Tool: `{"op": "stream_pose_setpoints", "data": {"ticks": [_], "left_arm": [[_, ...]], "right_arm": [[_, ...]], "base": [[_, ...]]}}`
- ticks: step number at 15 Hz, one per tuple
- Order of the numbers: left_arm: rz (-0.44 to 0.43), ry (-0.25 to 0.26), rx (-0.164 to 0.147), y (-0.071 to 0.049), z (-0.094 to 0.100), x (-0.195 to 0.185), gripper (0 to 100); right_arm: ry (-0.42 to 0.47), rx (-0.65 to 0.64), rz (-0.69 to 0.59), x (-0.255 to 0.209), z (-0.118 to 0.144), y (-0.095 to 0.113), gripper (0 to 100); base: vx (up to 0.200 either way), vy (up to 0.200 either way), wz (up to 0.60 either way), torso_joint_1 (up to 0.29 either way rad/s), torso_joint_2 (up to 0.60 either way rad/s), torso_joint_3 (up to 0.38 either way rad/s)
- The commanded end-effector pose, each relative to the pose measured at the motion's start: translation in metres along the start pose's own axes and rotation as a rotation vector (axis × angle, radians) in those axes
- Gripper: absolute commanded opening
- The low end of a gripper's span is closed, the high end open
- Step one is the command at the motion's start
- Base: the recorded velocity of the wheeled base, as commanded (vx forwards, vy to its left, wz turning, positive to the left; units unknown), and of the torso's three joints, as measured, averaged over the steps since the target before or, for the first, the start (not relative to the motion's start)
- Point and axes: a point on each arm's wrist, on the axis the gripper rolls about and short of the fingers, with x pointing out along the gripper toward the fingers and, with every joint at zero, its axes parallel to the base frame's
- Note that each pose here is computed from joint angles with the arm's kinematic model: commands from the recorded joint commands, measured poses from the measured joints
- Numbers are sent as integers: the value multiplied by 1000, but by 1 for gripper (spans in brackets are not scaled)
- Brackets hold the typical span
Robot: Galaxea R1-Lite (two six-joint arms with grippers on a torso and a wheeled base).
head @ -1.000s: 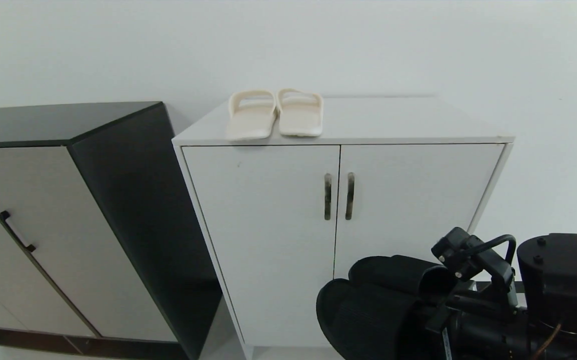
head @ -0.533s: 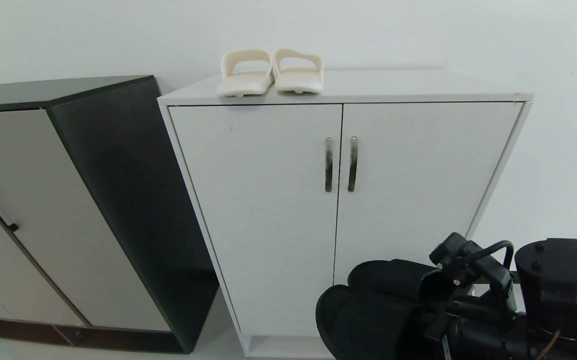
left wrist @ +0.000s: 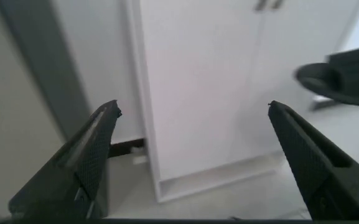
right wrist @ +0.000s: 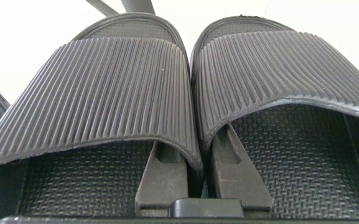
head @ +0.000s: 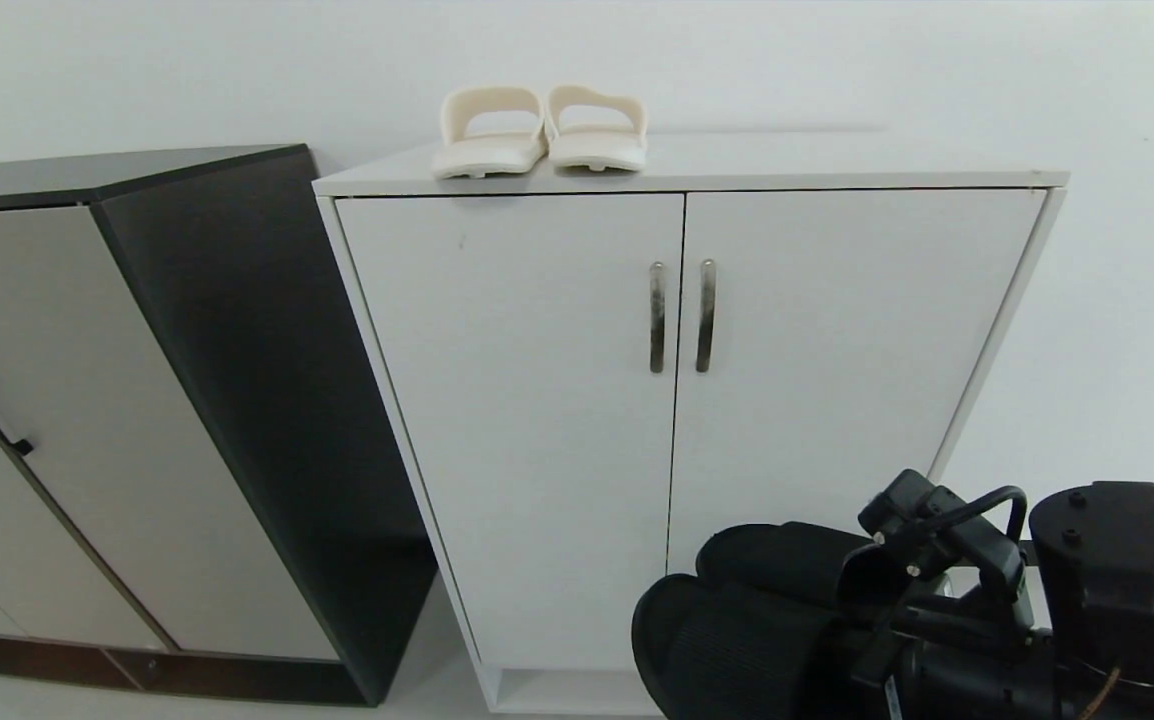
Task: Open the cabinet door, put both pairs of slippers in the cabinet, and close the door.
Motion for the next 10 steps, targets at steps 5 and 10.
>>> {"op": "stream_pose_setpoints", "data": {"ticks": [5, 10], "left_arm": [[-508, 139, -37, -4, 41, 105, 100], [-597, 131, 2, -52, 78, 166, 100]], "right_arm": [[-6, -40, 6, -1, -1, 0, 0], [1, -41, 9, -1, -4, 0, 0]], "base": [[0, 0, 0, 1, 62, 61], [0, 0, 0, 4, 33, 16]]}}
